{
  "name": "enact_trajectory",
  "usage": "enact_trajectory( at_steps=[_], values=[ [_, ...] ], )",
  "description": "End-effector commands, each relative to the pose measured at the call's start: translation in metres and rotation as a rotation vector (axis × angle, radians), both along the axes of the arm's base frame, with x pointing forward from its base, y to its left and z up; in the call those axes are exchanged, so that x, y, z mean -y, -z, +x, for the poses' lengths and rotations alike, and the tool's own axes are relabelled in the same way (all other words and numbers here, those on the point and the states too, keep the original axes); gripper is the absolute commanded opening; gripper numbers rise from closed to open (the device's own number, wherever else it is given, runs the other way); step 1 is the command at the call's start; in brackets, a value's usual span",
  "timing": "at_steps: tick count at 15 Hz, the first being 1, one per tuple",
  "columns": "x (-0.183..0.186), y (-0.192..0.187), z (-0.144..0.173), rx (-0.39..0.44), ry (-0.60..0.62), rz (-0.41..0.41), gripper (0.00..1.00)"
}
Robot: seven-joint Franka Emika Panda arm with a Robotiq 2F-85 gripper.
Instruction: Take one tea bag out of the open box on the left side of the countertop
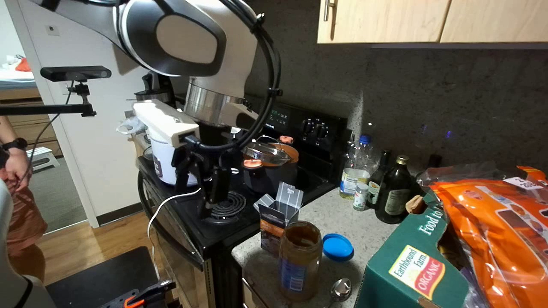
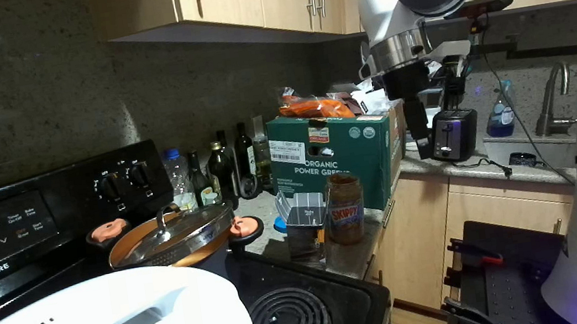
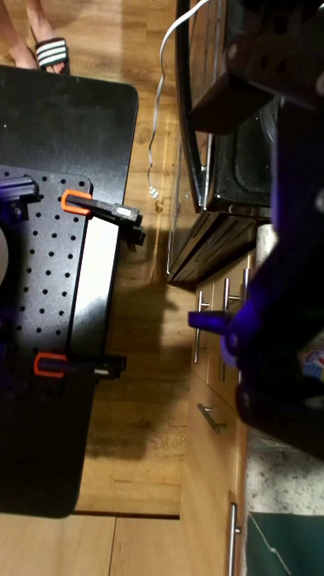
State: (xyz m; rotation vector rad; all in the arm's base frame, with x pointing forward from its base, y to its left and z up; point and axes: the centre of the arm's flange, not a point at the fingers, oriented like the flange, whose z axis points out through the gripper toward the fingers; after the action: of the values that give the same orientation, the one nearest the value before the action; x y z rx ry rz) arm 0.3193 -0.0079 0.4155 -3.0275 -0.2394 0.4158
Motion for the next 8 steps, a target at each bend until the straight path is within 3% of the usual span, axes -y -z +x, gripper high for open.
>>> enact_trajectory(
  at_steps=[1,2,5,8],
  values=[
    [-0.023,-0.079,0.006,0.037,-0.117,-0.043,1.0],
    [-0.01,-0.027,0.003,0.01,-0.048,-0.019,1.0],
    [-0.025,-0.072,0.002,0.051,-0.094,-0.031,1.0],
    [-0.027,-0.073,0.001,0.052,-0.1,-0.036,1.0]
  ],
)
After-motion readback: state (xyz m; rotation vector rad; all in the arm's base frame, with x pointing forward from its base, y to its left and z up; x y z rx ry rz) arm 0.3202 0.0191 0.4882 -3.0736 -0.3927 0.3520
